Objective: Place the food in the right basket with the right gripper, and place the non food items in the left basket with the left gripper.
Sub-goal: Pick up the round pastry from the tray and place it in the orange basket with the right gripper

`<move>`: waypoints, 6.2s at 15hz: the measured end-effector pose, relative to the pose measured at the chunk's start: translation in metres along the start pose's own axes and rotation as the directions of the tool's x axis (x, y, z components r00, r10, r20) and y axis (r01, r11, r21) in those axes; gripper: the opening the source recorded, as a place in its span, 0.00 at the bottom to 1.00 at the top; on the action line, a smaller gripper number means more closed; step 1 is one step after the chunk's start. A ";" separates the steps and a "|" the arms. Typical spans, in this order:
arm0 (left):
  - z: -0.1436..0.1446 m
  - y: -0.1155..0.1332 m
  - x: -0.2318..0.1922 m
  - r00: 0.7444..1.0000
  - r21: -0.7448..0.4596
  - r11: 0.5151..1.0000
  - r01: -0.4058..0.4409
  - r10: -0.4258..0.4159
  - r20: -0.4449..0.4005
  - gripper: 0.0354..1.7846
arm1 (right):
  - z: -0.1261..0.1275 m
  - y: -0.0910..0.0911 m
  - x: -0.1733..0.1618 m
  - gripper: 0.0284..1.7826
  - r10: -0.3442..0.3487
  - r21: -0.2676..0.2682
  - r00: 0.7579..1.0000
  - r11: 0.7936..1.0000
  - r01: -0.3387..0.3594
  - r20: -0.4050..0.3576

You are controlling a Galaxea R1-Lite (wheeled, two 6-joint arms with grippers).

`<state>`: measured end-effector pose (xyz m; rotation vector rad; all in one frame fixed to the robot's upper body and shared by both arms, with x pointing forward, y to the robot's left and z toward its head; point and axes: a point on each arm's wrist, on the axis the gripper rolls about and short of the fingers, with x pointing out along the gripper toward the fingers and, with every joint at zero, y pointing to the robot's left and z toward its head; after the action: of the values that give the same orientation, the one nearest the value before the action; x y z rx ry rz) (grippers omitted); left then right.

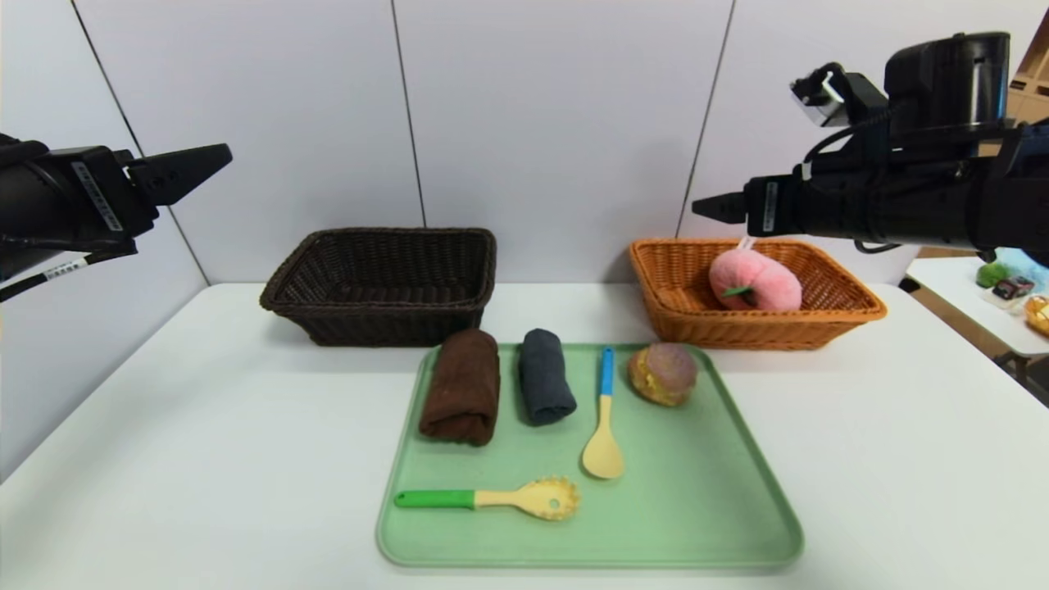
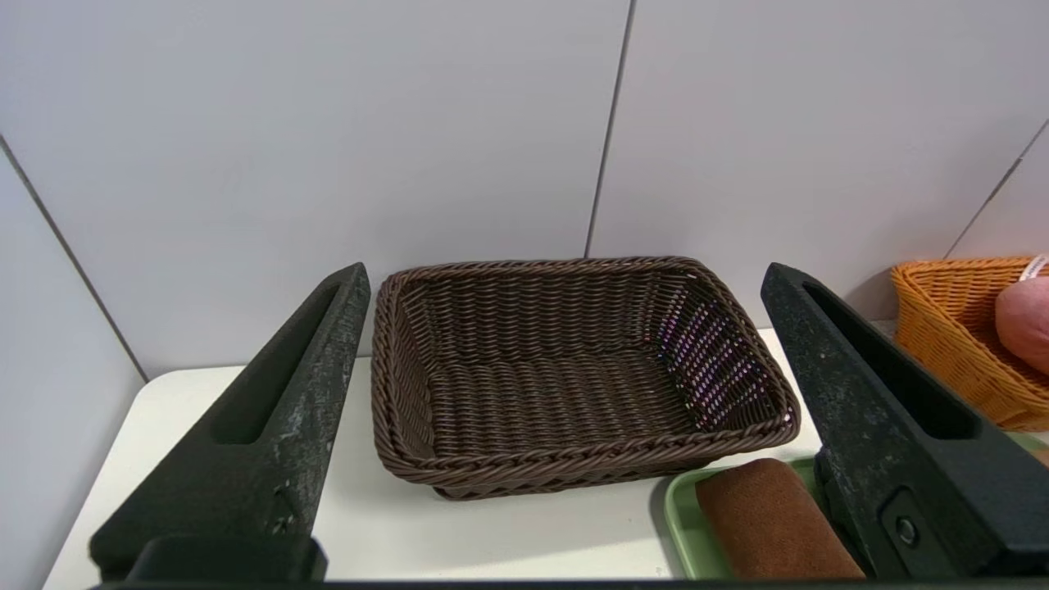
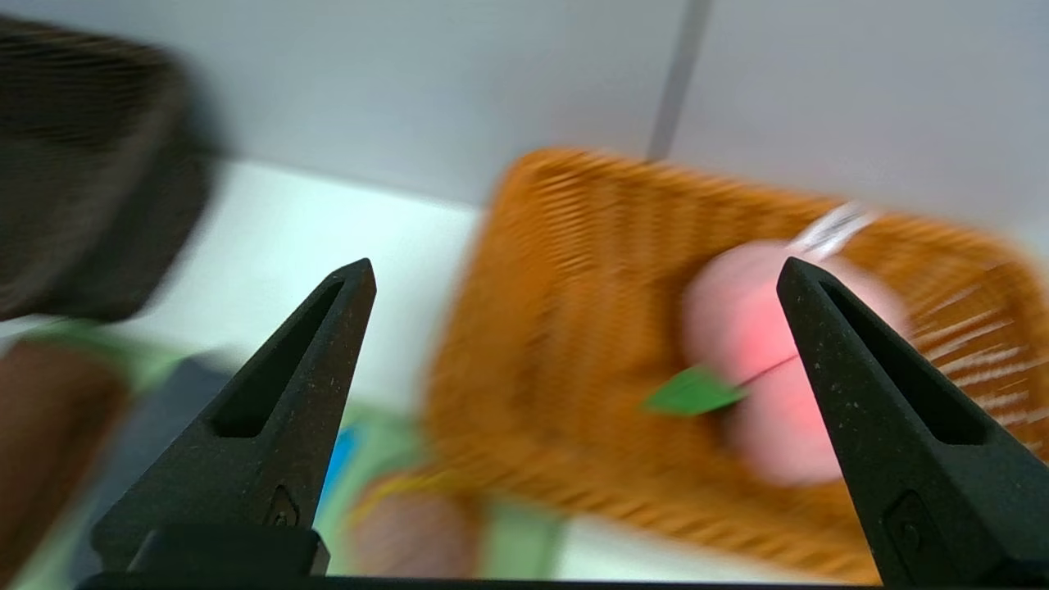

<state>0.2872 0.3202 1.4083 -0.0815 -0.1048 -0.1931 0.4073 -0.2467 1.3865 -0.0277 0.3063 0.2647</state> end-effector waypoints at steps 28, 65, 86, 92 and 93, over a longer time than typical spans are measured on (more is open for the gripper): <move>-0.006 0.000 -0.005 1.000 0.000 1.000 0.001 -0.001 -0.021 0.94 | -0.129 0.073 0.067 0.95 -0.125 0.039 0.849 0.985 0.168 -0.513; -0.014 0.001 0.002 0.999 -0.009 1.000 -0.001 0.000 -0.048 0.94 | -0.027 0.002 0.118 0.45 -0.254 -0.055 0.960 0.967 0.249 -0.114; -0.021 0.002 0.003 0.997 -0.015 1.000 -0.006 0.005 -0.073 0.94 | -0.056 -0.013 0.143 0.65 -0.231 -0.075 0.862 0.972 0.221 -0.452; -0.022 0.003 0.005 0.997 -0.015 1.000 -0.006 0.005 -0.077 0.94 | -0.046 -0.011 0.133 0.82 -0.230 -0.072 0.872 0.973 0.221 -0.432; -0.022 0.003 0.005 0.997 -0.015 1.000 -0.007 0.005 -0.077 0.94 | -0.041 -0.009 0.128 0.83 -0.229 -0.071 0.877 0.973 0.220 -0.422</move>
<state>0.2950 0.3198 1.3870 -0.0891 -0.0261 -0.1908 0.5157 -0.2260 1.3086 -0.1431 0.7348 0.0255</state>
